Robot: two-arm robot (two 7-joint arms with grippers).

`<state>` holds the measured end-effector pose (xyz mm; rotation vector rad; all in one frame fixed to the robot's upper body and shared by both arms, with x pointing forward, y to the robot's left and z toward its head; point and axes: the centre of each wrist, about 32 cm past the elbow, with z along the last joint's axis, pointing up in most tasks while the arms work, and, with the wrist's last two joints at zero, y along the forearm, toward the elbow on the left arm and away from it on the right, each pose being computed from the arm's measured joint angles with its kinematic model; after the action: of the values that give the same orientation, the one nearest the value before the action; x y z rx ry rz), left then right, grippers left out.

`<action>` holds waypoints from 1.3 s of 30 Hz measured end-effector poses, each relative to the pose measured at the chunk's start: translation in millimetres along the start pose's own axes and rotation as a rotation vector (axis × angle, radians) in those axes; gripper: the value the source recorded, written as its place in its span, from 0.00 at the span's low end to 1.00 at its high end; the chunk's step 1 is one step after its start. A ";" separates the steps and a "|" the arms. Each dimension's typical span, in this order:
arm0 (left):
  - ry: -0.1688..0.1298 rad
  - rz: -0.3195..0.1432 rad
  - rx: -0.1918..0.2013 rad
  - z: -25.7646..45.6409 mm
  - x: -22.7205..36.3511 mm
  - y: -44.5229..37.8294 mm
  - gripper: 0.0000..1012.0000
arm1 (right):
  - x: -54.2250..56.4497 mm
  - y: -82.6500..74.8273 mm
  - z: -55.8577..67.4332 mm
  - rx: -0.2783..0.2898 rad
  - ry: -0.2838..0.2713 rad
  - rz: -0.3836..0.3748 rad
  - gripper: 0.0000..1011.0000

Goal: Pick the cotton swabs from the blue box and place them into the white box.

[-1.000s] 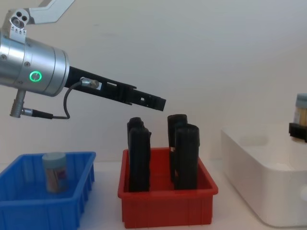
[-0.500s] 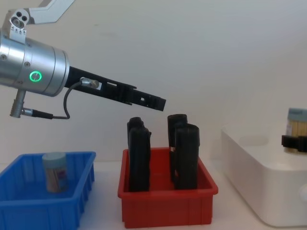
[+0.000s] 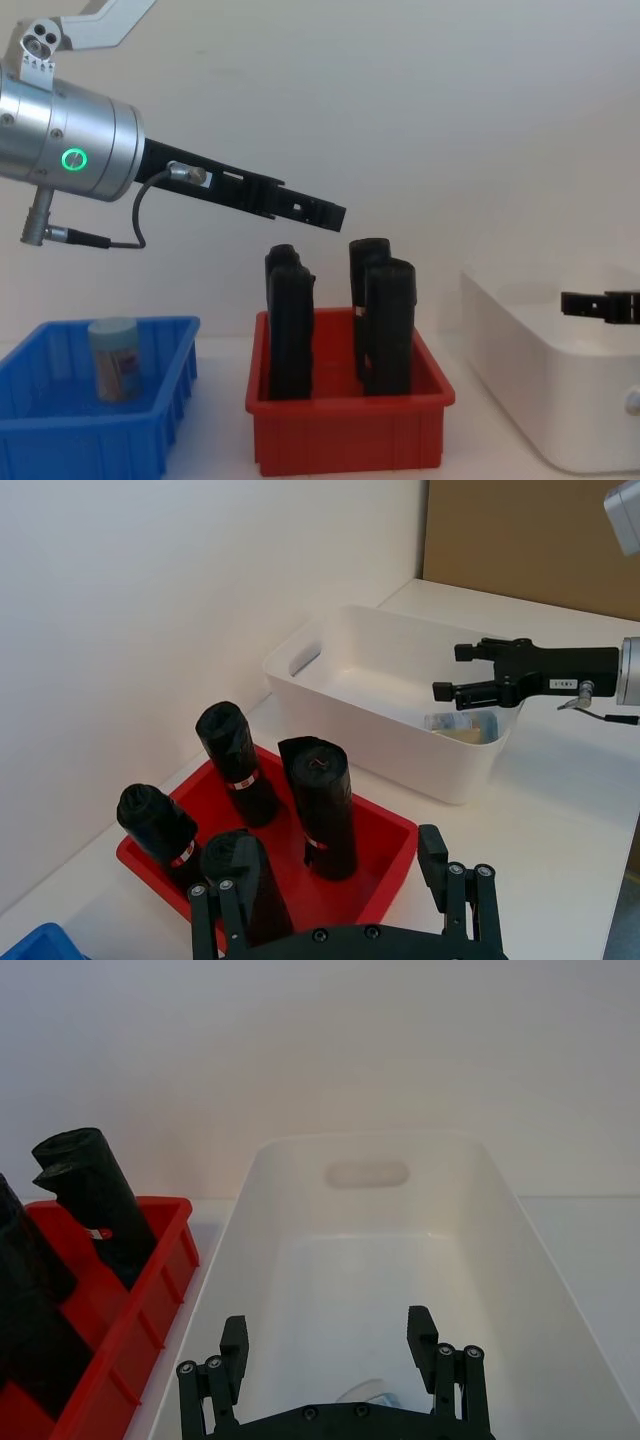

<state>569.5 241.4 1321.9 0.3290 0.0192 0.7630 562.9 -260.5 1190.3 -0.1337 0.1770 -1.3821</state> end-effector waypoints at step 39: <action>-0.036 0.067 -0.038 -18.9 -13.5 -4.6 0.99 | -10.8 -29.2 -2.5 0.196 -0.072 0.013 0.99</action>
<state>560.2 234.6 1301.2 0.3086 -0.0404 0.8230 532.4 -255.2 1194.1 -0.0190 -0.0184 -1.3722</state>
